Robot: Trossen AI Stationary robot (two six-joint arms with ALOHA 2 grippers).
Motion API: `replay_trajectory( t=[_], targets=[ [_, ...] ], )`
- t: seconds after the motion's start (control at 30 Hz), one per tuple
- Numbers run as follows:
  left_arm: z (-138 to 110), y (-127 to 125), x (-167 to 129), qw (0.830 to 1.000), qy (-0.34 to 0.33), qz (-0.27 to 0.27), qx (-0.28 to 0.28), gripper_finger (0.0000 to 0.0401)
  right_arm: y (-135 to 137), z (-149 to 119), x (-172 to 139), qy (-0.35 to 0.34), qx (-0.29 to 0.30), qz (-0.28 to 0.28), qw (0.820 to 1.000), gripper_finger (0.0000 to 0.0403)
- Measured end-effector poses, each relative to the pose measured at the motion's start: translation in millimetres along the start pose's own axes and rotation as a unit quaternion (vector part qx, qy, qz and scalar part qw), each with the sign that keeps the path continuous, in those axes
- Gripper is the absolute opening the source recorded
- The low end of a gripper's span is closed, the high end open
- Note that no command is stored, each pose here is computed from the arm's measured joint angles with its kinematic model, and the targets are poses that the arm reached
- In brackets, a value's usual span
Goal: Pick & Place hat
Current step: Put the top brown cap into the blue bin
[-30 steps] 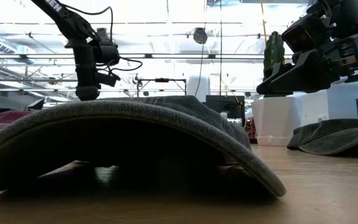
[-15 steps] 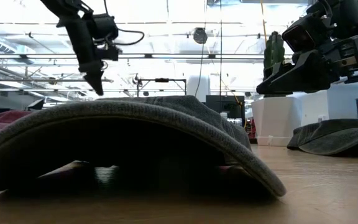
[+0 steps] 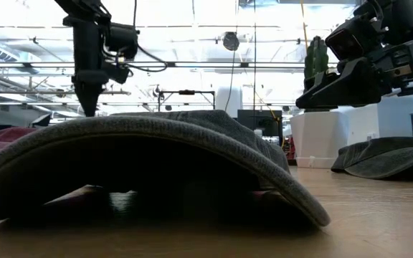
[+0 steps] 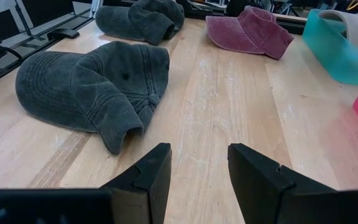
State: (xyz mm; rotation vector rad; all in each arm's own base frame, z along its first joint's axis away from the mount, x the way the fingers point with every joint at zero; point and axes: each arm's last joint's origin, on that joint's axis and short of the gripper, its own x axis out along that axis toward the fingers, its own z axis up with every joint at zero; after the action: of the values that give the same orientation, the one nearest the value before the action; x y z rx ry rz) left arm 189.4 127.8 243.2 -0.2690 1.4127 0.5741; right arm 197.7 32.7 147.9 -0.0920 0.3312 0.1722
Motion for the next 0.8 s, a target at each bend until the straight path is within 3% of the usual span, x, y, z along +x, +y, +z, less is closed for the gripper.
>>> replay_trajectory(
  t=[0.1, 0.4, 0.8],
  targets=[
    [2.4, 2.0, 4.9, 1.0, 0.01, 0.028, -0.008, 0.0108, 0.0, 0.0, 0.0, 0.0, 0.0, 0.0, 1.0, 0.0144],
    [14.2, 2.9, 21.0, 1.0, 0.012, 0.008, -0.006, 0.0108, 0.1, -0.4, 0.0, 0.002, 0.0, 0.001, 1.0, 0.0144],
    [16.0, 14.8, 47.0, 0.988, 0.1, 0.117, 0.011, 0.0108, 0.2, -1.9, 0.0, 0.01, 0.008, 0.002, 1.0, 0.0144]
  ],
)
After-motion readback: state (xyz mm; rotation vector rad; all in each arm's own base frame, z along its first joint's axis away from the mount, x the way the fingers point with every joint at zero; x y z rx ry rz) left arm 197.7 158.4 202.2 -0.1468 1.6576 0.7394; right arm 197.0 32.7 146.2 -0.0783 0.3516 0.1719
